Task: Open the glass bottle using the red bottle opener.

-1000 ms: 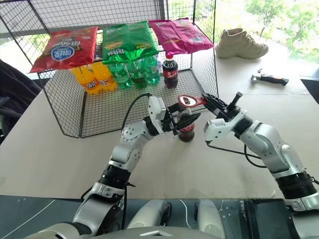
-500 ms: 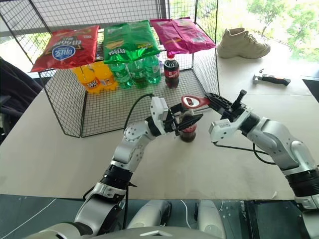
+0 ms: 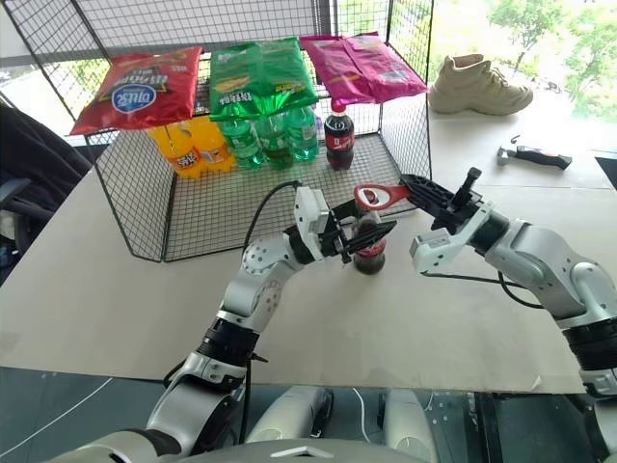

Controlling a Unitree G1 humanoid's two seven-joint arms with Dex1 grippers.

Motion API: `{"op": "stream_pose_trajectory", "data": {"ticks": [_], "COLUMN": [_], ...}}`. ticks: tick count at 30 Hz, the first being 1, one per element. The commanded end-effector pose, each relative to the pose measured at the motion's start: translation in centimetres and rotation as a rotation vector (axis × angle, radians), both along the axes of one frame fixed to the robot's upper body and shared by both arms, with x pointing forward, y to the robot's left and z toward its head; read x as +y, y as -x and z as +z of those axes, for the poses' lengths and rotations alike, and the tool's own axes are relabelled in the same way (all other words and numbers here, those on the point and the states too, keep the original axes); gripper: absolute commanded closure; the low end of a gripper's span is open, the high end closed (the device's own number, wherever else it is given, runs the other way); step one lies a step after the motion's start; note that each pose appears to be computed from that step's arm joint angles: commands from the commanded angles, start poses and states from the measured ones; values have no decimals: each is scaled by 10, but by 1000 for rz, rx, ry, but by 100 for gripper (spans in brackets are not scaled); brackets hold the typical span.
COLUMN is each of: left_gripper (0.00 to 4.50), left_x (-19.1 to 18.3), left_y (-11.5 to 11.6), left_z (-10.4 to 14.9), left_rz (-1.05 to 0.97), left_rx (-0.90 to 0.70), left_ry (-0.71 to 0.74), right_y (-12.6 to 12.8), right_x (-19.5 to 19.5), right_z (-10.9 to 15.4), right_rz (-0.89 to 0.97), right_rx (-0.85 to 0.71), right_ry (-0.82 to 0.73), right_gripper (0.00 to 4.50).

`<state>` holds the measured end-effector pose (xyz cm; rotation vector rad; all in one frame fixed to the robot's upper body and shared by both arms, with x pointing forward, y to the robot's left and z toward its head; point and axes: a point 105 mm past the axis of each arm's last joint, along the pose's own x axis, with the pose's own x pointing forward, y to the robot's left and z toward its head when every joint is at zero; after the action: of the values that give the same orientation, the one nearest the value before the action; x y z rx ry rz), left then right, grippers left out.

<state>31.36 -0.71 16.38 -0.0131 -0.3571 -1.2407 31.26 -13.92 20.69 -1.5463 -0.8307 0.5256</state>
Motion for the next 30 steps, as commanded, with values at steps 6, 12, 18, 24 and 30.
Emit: {"op": "stream_pose_trajectory", "data": {"ticks": [6, 12, 18, 24, 30], "left_gripper": [195, 195, 195, 195, 195], "left_x": [-4, -7, -11, -11, -8], "left_y": [0, -3, -5, -5, -4], "left_z": [-19, -20, -22, -23, -24], "left_rz": [-23, -26, -35, -36, -30], "left_rx": [50, 56, 61, 65, 65], "left_ry": [-51, -54, -56, -56, -59], "right_y": [-10, -10, -10, -7, -4], "right_x": [-38, -41, -43, -39, -29], "right_z": [38, 44, 50, 55, 49], "right_rz": [-148, -154, -157, -131, -76], "right_rx": [-145, -179, -210, -223, -154], "right_ry": [-23, -25, -37, -76, -175], "right_gripper": [450, 450, 450, 450, 450]}}
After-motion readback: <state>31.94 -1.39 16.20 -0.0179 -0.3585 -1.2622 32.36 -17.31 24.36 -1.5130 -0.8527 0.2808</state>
